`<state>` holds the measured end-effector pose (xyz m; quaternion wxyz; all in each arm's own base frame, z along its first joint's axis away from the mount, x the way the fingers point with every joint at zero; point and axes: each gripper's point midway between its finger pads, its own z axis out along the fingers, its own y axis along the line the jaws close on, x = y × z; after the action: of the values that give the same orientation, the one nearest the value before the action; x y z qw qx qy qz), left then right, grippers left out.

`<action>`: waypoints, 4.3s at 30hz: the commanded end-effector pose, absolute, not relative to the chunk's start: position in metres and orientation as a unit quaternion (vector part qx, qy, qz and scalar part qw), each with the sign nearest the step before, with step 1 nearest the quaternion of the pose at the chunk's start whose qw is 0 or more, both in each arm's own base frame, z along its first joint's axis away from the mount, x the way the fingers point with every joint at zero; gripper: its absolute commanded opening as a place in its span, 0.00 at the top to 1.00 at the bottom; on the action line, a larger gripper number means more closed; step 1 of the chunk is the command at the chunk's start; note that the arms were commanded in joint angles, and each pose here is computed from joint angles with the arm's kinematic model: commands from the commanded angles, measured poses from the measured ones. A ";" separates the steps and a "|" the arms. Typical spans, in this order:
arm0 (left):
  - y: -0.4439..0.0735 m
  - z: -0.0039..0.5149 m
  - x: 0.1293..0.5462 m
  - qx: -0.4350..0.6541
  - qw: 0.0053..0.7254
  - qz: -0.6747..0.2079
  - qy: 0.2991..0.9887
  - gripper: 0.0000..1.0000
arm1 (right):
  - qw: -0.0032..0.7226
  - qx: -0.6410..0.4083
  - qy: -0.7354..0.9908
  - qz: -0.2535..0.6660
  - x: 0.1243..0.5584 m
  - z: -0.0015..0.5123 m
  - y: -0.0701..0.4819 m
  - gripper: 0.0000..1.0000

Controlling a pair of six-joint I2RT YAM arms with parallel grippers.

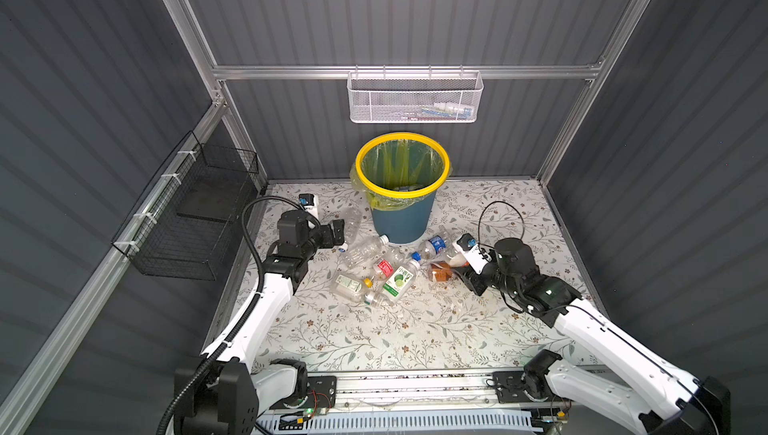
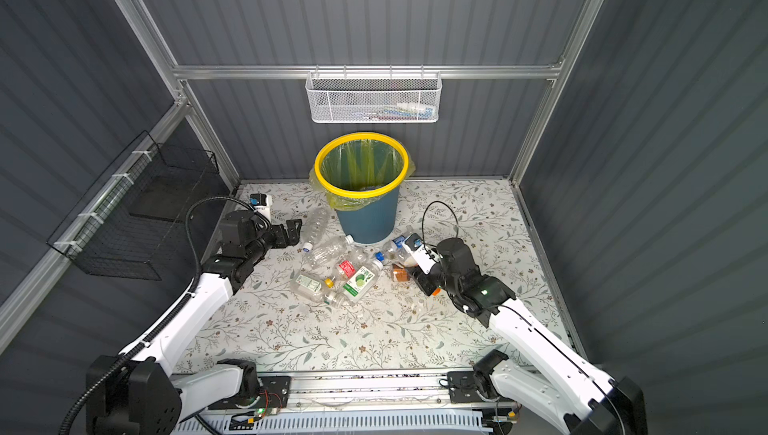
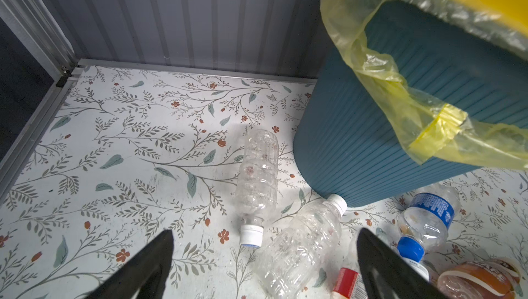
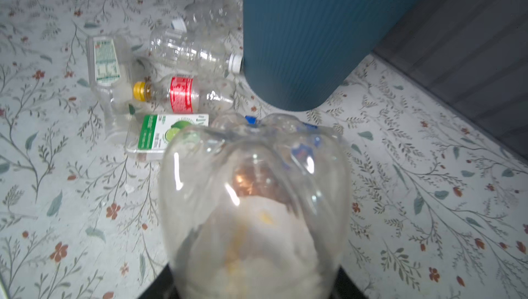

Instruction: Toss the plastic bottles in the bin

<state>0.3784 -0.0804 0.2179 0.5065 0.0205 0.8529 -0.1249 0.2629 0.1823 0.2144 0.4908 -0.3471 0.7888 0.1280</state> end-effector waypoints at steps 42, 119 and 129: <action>-0.132 0.205 0.297 0.297 0.430 -0.087 0.848 0.06 | 0.639 -0.188 0.718 0.202 0.437 0.438 0.202 0.01; -0.165 0.129 0.236 0.561 0.287 -0.030 0.776 0.36 | 0.540 0.006 0.808 0.234 0.377 0.252 0.084 0.03; -0.175 0.229 0.263 0.422 0.533 -0.057 0.731 0.36 | 0.499 0.036 0.828 0.253 0.371 0.235 0.086 0.05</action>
<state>0.2527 -0.1678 0.1957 0.4588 0.4752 0.7501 -0.0321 0.3725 0.0860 0.2297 0.5013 0.0222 0.8306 0.2414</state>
